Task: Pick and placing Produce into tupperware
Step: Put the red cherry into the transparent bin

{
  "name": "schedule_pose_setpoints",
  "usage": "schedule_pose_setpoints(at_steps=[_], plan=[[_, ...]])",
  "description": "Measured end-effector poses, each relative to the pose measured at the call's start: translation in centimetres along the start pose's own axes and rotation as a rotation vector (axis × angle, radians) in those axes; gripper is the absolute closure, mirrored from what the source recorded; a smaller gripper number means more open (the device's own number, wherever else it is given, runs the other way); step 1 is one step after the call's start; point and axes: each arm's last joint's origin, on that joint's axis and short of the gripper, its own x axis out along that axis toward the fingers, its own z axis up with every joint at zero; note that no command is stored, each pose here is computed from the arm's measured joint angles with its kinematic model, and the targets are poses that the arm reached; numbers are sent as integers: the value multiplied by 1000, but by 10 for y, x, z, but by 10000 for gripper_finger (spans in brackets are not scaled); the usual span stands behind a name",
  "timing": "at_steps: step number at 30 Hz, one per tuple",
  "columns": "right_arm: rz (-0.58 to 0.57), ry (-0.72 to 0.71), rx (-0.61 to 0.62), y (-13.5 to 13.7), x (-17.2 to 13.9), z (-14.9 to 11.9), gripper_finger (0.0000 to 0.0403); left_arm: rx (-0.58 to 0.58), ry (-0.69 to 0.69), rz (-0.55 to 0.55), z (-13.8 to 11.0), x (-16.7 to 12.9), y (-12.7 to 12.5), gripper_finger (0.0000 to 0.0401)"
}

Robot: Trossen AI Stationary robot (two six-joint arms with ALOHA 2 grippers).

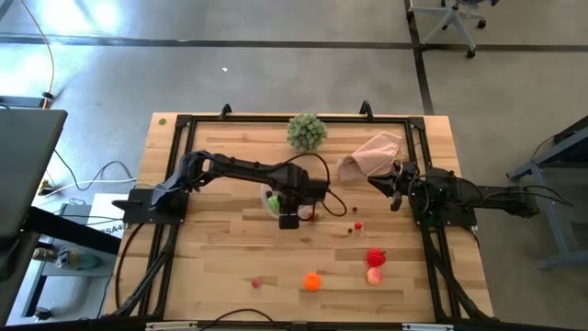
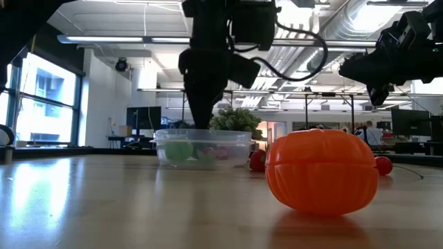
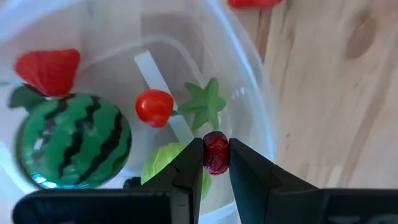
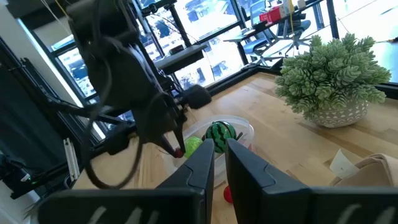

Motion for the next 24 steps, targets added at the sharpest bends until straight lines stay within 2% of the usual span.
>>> schedule_pose_setpoints(at_steps=[5,16,20,24], plan=[[0,0,0,0,0,0,373,-1,6,5,-2,12,0,339],[-1,0,0,0,0,0,373,-28,-10,11,-1,13,0,339],[0,0,0,0,0,0,373,-54,-9,67,-1,13,2,339],[0,0,0,0,0,0,373,-59,3,77,-3,13,2,339]])
